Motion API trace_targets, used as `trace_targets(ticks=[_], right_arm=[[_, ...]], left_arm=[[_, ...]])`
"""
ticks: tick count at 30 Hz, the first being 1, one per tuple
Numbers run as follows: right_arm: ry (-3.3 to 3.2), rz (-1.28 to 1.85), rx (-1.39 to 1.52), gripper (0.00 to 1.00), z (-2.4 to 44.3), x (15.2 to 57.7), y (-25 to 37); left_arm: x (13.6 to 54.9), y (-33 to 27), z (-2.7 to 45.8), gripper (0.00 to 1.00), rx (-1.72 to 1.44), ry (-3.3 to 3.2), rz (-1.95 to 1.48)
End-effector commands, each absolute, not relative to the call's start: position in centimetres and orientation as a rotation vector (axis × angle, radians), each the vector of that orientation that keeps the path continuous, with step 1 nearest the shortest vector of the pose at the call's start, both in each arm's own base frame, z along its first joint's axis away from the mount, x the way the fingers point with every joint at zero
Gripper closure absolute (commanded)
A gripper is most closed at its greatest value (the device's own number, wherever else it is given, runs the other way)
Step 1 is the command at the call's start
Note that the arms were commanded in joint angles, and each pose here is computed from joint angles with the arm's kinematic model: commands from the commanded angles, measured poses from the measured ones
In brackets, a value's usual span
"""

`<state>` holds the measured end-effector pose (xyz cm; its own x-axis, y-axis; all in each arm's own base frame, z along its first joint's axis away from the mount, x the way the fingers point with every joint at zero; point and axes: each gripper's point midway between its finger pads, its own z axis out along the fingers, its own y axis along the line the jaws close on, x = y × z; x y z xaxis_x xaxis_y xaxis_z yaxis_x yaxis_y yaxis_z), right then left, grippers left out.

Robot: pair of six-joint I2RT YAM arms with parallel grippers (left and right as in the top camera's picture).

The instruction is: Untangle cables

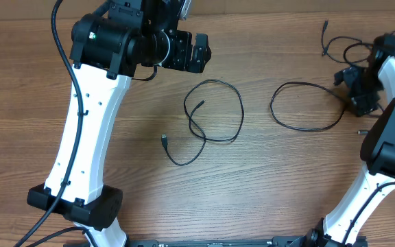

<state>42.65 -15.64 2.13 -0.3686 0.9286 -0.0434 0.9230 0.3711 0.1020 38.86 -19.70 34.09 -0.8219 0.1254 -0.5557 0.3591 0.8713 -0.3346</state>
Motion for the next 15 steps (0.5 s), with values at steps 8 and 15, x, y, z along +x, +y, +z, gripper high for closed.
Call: trace_targets(ticks=[8,15], right_arm=[[2.497,0.140,1.726,0.00,0.0,42.9,-14.7],[2.512,0.139,1.713,0.35,-0.9,42.6,-14.0]], left_arm=[[38.8,-20.1,33.9,0.00,0.389,2.504,-0.589],[38.9,-20.1,33.9,0.00,0.389,2.501,-0.589]])
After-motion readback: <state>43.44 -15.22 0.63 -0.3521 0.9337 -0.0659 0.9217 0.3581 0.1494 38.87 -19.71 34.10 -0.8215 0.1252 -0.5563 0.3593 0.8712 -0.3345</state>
